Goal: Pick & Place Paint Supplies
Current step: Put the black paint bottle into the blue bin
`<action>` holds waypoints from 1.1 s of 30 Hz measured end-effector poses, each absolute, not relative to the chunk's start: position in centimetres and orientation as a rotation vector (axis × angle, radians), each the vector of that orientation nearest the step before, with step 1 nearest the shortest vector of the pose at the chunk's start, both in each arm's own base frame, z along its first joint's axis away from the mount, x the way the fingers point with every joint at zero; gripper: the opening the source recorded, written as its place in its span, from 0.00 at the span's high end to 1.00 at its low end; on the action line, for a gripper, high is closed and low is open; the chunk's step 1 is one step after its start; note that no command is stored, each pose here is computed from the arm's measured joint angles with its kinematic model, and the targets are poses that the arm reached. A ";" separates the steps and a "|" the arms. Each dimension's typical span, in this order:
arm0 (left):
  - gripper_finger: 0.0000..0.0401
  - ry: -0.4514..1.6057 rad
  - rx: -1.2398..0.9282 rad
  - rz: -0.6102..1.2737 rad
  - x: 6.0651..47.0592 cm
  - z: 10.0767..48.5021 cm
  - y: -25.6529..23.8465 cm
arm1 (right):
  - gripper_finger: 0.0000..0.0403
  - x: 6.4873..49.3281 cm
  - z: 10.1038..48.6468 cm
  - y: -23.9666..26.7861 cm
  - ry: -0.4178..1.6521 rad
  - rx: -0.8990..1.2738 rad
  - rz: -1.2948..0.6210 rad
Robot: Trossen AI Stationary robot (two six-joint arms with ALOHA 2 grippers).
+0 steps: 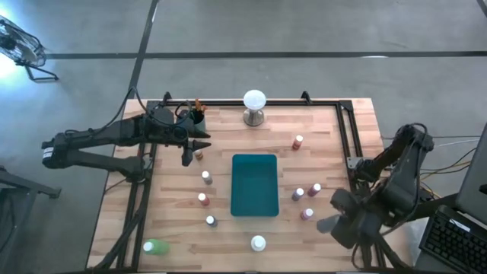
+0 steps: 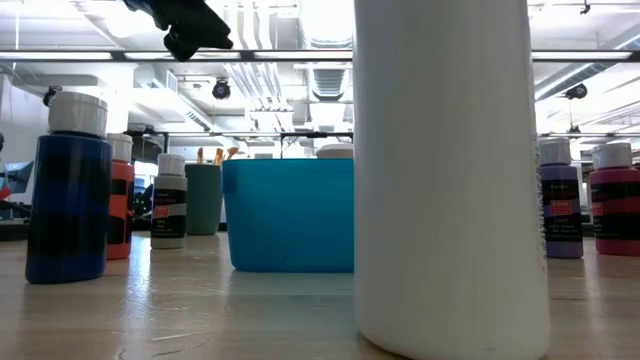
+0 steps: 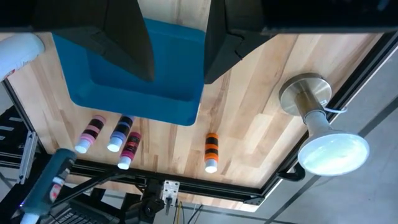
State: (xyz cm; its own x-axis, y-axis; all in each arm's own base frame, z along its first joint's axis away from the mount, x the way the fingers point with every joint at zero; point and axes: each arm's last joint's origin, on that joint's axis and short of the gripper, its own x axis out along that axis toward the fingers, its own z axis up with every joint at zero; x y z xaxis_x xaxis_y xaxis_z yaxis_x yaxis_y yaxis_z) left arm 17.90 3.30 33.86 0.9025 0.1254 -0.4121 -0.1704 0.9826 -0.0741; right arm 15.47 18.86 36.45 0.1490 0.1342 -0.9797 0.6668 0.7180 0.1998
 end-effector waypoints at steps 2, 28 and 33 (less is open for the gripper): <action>0.64 0.418 -0.109 0.153 17.9 33.9 3.3 | 0.71 15.9 37.7 18.0 1.334 0.708 -0.400; 0.64 0.449 -0.095 0.150 18.6 33.4 3.4 | 0.71 27.6 41.3 -0.5 1.134 0.209 -0.200; 0.64 0.452 -0.076 0.148 18.6 33.3 3.4 | 0.71 29.2 39.6 -2.2 1.243 0.197 -0.173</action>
